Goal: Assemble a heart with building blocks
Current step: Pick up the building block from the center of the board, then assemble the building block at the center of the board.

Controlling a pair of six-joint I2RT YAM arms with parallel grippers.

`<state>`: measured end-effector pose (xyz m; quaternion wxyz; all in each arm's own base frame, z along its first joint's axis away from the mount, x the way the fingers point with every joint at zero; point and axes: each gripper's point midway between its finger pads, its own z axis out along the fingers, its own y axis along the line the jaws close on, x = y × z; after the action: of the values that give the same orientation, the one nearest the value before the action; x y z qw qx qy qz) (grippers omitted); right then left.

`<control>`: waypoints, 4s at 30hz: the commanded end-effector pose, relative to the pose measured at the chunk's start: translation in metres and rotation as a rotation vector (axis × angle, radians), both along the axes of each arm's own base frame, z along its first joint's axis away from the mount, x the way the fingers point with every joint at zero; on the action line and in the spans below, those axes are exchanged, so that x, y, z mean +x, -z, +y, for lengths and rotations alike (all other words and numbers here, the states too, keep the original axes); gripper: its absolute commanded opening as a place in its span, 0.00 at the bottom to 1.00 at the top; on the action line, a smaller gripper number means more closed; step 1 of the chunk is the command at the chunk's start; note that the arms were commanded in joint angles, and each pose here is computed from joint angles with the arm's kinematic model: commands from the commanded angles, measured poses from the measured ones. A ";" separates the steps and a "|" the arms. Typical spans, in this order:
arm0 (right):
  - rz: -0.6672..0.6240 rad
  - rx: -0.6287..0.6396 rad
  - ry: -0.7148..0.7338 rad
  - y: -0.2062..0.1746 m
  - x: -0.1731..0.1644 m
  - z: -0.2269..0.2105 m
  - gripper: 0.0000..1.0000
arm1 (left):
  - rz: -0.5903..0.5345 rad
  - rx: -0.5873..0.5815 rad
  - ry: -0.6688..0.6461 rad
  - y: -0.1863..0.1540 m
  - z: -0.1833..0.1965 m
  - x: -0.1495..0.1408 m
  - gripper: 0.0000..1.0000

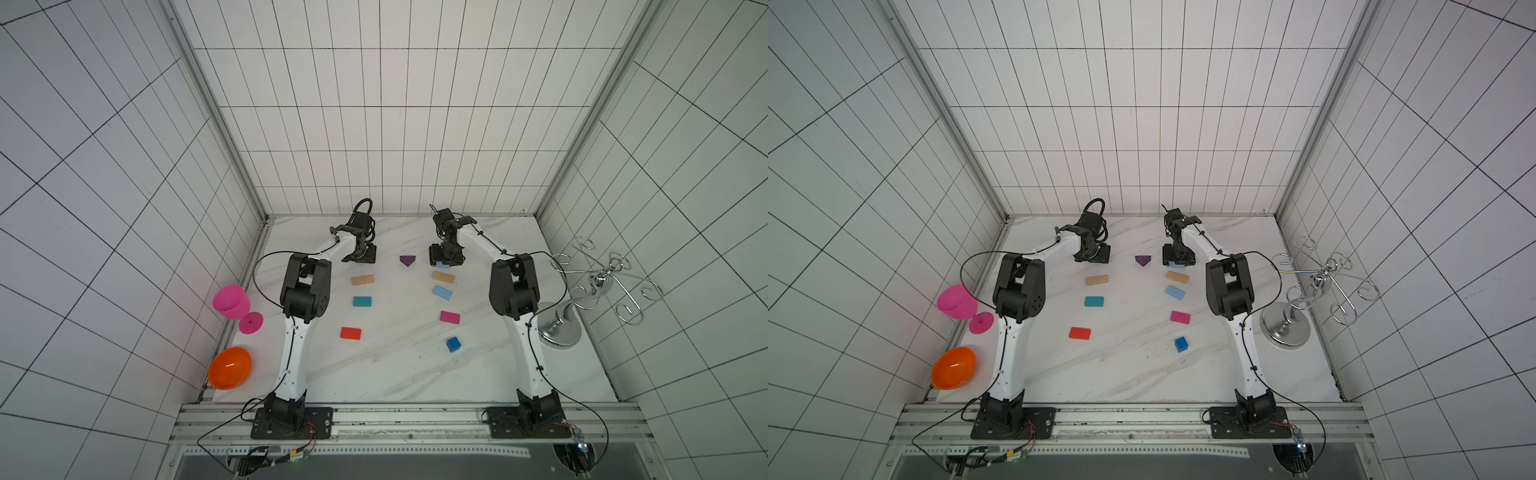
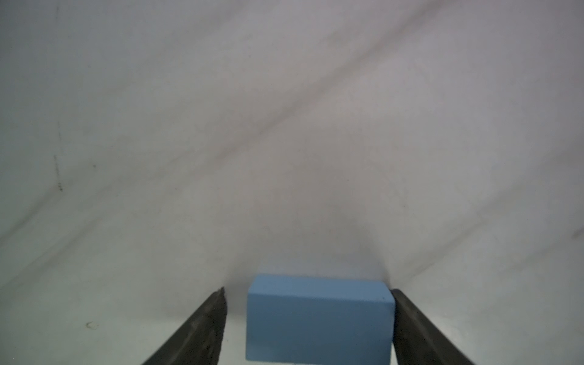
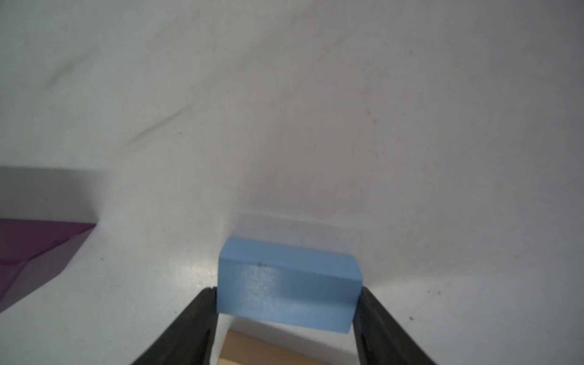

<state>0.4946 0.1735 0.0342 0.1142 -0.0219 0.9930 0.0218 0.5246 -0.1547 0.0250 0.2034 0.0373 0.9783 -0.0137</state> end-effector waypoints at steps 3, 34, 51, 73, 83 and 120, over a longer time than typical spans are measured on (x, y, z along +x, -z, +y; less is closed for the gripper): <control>0.052 -0.028 0.004 0.012 -0.008 -0.001 0.63 | 0.037 -0.012 0.028 0.014 -0.008 -0.005 0.74; -0.061 -0.058 -0.170 -0.047 -0.057 -0.030 0.41 | -0.027 -0.003 0.412 -0.022 -0.084 -0.055 0.39; -0.050 -0.032 -0.161 -0.041 -0.070 -0.030 0.40 | -0.031 0.021 0.536 -0.001 -0.127 -0.053 0.35; -0.016 -0.023 -0.153 -0.028 -0.071 -0.026 0.42 | -0.008 -0.014 0.534 0.015 -0.128 -0.042 0.37; -0.009 -0.015 -0.150 -0.026 -0.069 -0.024 0.42 | -0.003 -0.043 0.543 0.017 -0.130 -0.041 0.38; 0.007 -0.002 -0.148 -0.022 -0.072 -0.022 0.41 | -0.001 -0.014 0.555 0.026 -0.140 -0.043 0.75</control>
<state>0.4283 0.1542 0.0676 0.1289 -0.1013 0.9860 0.0306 0.4858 -0.2971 0.0266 0.2186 0.2994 0.9250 -0.0833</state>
